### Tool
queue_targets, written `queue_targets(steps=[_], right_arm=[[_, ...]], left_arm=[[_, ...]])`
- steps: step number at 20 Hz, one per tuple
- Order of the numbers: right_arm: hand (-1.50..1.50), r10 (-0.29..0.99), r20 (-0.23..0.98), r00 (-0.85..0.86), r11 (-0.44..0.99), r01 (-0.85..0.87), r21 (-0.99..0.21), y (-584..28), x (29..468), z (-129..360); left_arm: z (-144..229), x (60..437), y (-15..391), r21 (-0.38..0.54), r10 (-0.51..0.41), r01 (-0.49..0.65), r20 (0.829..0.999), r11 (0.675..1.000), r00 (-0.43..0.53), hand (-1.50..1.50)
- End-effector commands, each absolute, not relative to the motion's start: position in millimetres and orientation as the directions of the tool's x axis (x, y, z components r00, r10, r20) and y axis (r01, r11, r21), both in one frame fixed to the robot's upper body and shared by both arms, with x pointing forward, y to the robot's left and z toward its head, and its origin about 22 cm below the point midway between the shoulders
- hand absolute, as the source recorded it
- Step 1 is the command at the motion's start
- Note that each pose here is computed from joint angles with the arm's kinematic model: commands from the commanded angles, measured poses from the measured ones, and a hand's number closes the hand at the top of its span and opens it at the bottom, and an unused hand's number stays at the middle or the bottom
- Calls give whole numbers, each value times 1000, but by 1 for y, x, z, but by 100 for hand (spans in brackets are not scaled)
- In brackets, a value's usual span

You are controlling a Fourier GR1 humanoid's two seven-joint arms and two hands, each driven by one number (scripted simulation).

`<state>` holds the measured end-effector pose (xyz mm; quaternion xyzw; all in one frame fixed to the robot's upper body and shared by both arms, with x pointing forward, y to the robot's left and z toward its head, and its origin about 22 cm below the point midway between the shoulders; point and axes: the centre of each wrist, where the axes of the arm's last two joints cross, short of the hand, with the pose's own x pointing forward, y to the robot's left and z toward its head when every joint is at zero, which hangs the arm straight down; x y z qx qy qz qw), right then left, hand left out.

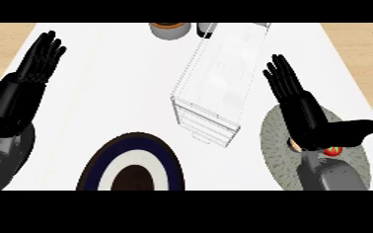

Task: Pick the tomato from the placemat and place it in the tiered shelf

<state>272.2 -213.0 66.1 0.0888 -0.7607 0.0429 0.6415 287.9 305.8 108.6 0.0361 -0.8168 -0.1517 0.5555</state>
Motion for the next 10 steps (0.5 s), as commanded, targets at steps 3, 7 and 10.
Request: queue_targets(steps=[3, 7, 10], right_arm=[[150, 48, 985, -166, 950, -296, -96, -270, 278, 85], [150, 445, 890, -100, 895, 16, -445, -354, 277, 97], [-150, -3, 996, -85, 990, -140, -9, -386, 286, 69]], left_arm=[[84, 278, 309, 241, -242, -37, 936, 970, -255, 0], [57, 268, 309, 136, -147, -138, 986, 981, -74, 0], [49, 264, 279, 101, -111, -140, 992, 985, -62, 0]])
